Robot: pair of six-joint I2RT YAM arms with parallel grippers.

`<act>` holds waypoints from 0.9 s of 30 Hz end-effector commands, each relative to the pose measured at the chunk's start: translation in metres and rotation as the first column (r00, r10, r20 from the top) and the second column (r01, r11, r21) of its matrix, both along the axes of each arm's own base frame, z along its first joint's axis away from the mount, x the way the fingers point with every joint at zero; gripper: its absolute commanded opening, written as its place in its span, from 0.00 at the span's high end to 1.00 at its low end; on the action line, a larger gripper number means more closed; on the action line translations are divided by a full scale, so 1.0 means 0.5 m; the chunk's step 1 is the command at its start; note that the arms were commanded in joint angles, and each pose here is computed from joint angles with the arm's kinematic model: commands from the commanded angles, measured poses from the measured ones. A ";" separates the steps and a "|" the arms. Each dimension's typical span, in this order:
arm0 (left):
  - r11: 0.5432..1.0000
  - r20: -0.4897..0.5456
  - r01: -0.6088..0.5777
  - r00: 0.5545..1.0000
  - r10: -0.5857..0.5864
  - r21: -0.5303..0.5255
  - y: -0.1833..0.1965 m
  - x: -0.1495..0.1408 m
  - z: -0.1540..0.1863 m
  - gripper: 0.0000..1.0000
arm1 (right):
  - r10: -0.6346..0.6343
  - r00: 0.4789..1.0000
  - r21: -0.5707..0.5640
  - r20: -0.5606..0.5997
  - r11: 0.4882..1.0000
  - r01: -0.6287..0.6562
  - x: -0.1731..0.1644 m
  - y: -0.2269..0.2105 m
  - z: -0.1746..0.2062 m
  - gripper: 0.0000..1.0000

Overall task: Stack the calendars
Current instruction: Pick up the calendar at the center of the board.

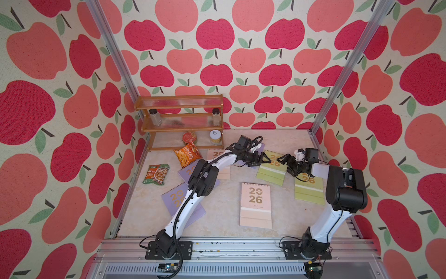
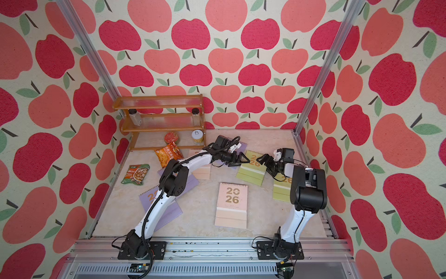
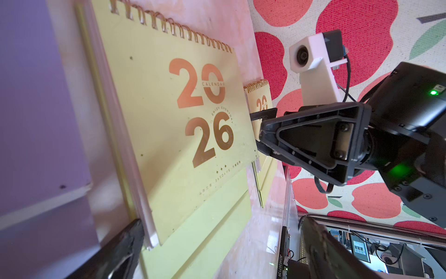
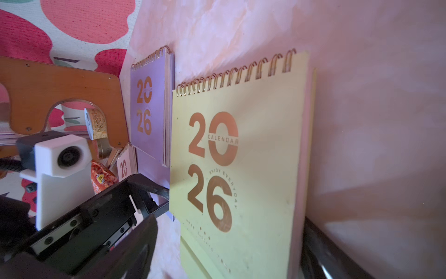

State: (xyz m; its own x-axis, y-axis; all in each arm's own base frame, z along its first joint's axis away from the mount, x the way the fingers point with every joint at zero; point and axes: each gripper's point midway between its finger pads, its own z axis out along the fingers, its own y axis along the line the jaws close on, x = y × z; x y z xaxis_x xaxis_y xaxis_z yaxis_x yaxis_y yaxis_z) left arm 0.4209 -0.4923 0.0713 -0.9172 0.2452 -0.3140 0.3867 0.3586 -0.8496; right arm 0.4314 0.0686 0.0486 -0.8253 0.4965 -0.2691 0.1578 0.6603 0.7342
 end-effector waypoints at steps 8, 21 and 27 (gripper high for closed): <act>0.999 -0.027 0.046 0.999 -0.047 -0.028 -0.024 -0.025 -0.012 0.00 | 0.002 0.992 0.099 -0.129 0.995 0.011 -0.073 0.019 -0.068 0.16; 0.999 0.033 0.036 0.999 -0.036 -0.025 -0.009 -0.018 0.028 0.00 | -0.046 0.999 0.084 -0.009 0.995 0.047 -0.066 -0.010 -0.012 0.95; 0.998 0.107 0.030 0.994 -0.025 -0.048 0.028 0.003 0.113 0.00 | -0.027 0.998 0.082 0.049 0.996 0.023 -0.065 -0.007 0.035 1.00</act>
State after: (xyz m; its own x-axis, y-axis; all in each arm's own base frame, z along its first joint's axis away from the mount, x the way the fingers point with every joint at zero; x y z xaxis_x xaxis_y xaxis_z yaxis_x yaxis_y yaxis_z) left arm 0.4182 -0.4891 0.0737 -0.9039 0.2619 -0.3381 0.4154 0.3500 -0.8396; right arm 0.4055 0.0679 0.0631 -0.8011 0.5465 -0.2443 0.1344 0.5619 0.8162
